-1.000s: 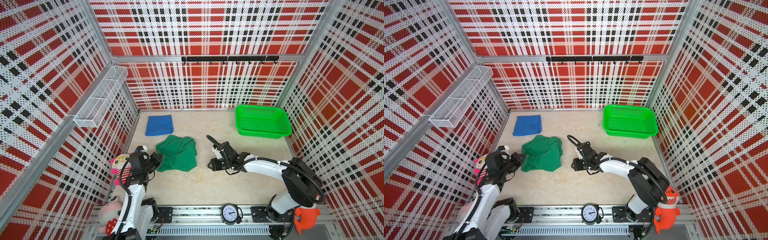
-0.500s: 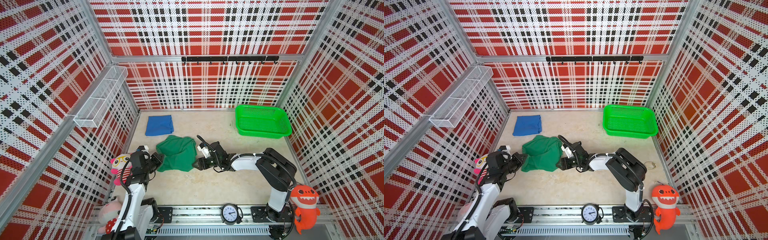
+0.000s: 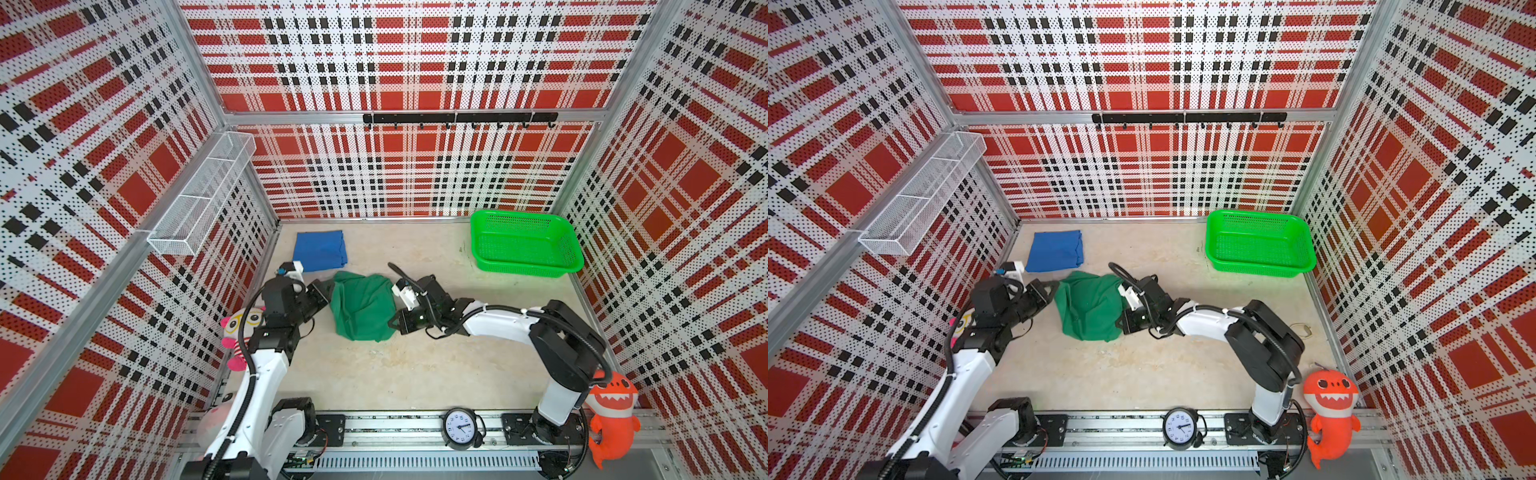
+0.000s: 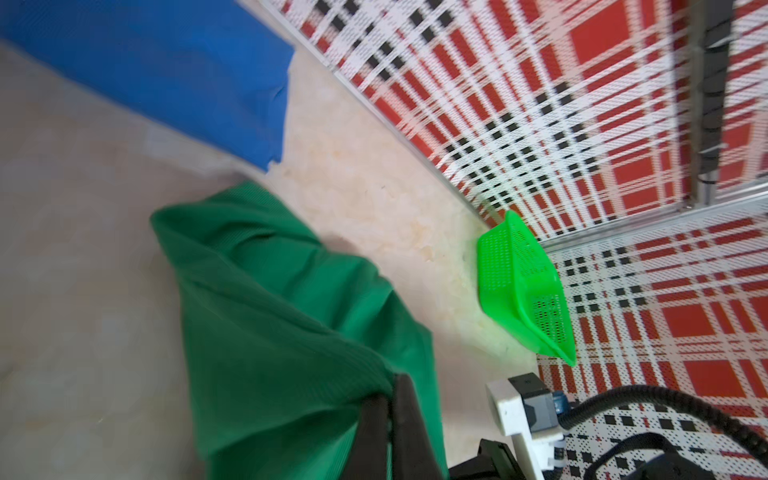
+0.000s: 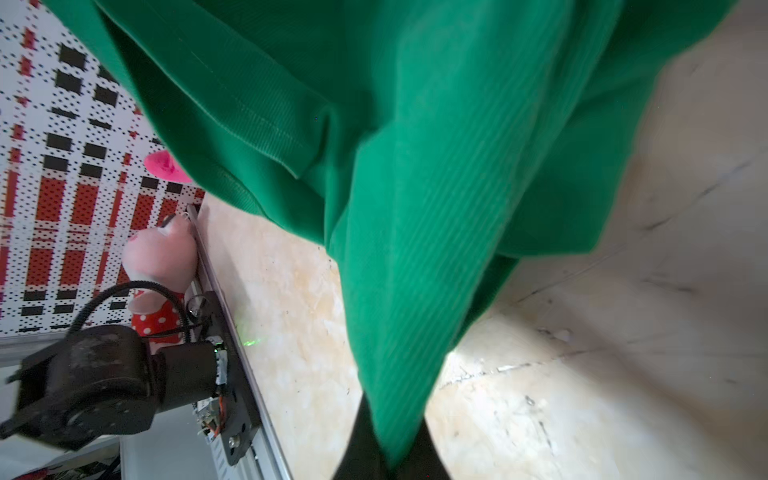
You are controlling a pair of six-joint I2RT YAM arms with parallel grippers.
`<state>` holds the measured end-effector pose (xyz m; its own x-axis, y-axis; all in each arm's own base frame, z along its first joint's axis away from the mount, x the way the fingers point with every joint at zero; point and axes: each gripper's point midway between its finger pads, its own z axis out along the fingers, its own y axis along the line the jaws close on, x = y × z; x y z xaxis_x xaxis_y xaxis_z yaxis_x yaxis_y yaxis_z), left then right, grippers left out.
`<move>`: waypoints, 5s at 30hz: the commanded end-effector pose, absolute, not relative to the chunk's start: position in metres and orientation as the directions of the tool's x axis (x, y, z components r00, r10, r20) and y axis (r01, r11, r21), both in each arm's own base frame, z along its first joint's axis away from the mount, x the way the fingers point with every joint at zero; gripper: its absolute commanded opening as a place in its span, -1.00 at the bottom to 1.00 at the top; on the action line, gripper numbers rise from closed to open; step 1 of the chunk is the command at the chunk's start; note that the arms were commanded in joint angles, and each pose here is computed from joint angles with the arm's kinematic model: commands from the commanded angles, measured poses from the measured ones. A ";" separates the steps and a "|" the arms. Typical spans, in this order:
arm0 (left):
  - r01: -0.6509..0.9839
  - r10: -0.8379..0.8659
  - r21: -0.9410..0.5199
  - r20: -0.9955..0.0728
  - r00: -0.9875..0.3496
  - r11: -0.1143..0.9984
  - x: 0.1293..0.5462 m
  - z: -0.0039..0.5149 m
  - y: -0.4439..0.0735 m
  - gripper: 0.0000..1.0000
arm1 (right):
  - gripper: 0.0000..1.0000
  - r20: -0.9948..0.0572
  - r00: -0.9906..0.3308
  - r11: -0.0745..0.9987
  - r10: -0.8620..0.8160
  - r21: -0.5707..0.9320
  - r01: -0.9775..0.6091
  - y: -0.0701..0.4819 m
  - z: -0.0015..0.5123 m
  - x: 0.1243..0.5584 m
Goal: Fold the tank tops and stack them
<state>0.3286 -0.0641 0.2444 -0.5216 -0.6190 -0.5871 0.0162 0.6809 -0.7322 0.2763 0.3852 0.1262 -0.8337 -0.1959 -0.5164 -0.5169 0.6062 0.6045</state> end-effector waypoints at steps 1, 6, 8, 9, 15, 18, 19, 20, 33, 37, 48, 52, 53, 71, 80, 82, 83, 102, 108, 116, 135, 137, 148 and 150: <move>0.161 -0.583 -0.689 -0.696 -0.419 0.707 0.345 0.322 -0.075 -1.00 | -1.00 -0.564 -0.806 0.666 -0.182 0.532 -0.523 0.349 0.180 0.301; 0.301 -0.541 -0.617 -0.785 -0.300 0.727 0.365 0.419 -0.084 -1.00 | -1.00 -0.650 -0.741 0.719 -0.167 0.434 -0.542 0.311 0.247 0.332; 0.348 -0.531 -0.587 -0.809 -0.250 0.731 0.367 0.455 -0.087 -1.00 | -1.00 -0.696 -0.699 0.742 -0.164 0.381 -0.552 0.296 0.277 0.340; 0.370 -0.527 -0.571 -0.820 -0.222 0.733 0.366 0.473 -0.088 -1.00 | -1.00 -0.718 -0.677 0.750 -0.161 0.358 -0.557 0.288 0.293 0.341; 0.422 -0.502 -0.475 -0.863 -0.051 0.772 0.334 0.559 -0.080 -1.00 | -1.00 -0.817 -0.566 0.761 -0.112 0.296 -0.577 0.247 0.378 0.329; 0.416 -0.489 -0.443 -0.872 0.007 0.794 0.314 0.583 -0.073 -1.00 | -1.00 -0.853 -0.519 0.752 -0.061 0.302 -0.585 0.226 0.413 0.319; 0.413 -0.488 -0.436 -0.873 0.021 0.799 0.308 0.588 -0.071 -1.00 | -1.00 -0.863 -0.503 0.750 -0.044 0.304 -0.588 0.219 0.423 0.315; 0.413 -0.490 -0.436 -0.871 0.030 0.800 0.304 0.590 -0.070 -1.00 | -1.00 -0.870 -0.492 0.749 -0.028 0.308 -0.587 0.212 0.431 0.313; 0.328 -0.510 -0.542 -0.840 -0.186 0.773 0.417 0.463 -0.082 -1.00 | -1.00 -0.804 -0.595 0.710 0.004 0.421 -0.564 0.199 0.385 0.397; 0.345 -0.517 -0.537 -0.841 -0.156 0.770 0.476 0.455 -0.087 -1.00 | -1.00 -0.822 -0.569 0.731 -0.002 0.387 -0.562 0.202 0.380 0.459; 0.451 -0.525 -0.472 -0.851 -0.010 0.757 0.529 0.539 -0.098 -1.00 | -1.00 -0.884 -0.432 0.588 0.178 0.448 -0.674 0.200 0.470 0.507; 0.410 -0.506 -0.475 -0.862 -0.038 0.779 0.500 0.503 -0.099 -1.00 | -1.00 -0.862 -0.487 0.591 0.141 0.468 -0.657 0.198 0.432 0.488; 0.392 -0.508 -0.486 -0.860 -0.052 0.781 0.491 0.486 -0.096 -1.00 | -1.00 -0.849 -0.513 0.595 0.129 0.480 -0.645 0.198 0.417 0.483; -0.167 -0.710 -0.773 -0.444 -0.547 0.612 0.300 0.108 -0.080 -1.00 | -1.00 -0.177 -0.980 0.669 0.092 0.740 -0.071 0.175 0.101 0.333; -0.274 -0.724 -0.736 -0.399 -0.562 0.618 0.258 0.084 -0.073 -0.98 | -0.86 -0.085 -0.992 0.688 0.090 0.725 0.000 0.170 0.102 0.297; -0.300 -0.715 -0.720 -0.375 -0.589 0.625 0.250 0.070 -0.073 -0.41 | -0.72 -0.066 -0.995 0.693 0.081 0.721 0.009 0.170 0.091 0.294; -0.311 -0.714 -0.712 -0.373 -0.592 0.630 0.247 0.067 -0.073 -0.21 | -0.67 -0.062 -0.994 0.694 0.085 0.720 0.014 0.169 0.086 0.293; -0.109 -0.514 -0.547 -0.674 -0.531 0.830 0.363 0.167 -0.106 0.32 | 0.10 -0.139 -0.988 0.758 0.063 0.651 -0.044 0.176 0.033 0.260; -0.033 -0.430 -0.491 -0.728 -0.534 0.871 0.419 0.180 -0.133 0.34 | -0.12 0.053 -0.997 0.790 0.061 0.608 0.081 0.162 0.029 0.208; 0.088 -0.303 -0.443 -0.731 -0.612 0.892 0.494 0.163 -0.180 0.29 | -0.05 -0.092 -0.987 0.961 0.132 0.258 0.104 0.092 0.059 0.225; -0.022 -0.305 -0.452 -0.565 -0.766 0.892 0.484 0.033 -0.187 -0.13 | -0.69 -0.335 -0.940 0.966 0.061 0.257 -0.029 0.210 0.027 0.284; -0.039 -0.318 -0.457 -0.552 -0.771 0.889 0.470 0.026 -0.182 -0.13 | -0.69 -0.313 -0.948 0.976 0.061 0.216 -0.009 0.194 0.015 0.282; -0.175 -0.420 -0.527 -0.392 -0.818 0.832 0.313 -0.011 -0.174 -0.15 | -0.68 -0.324 -0.944 0.997 0.057 0.067 0.037 0.108 0.015 0.335; -0.197 -0.452 -0.554 -0.370 -0.812 0.809 0.284 -0.007 -0.177 -0.13 | -0.65 -0.347 -0.937 0.997 0.037 0.078 0.010 0.109 0.033 0.351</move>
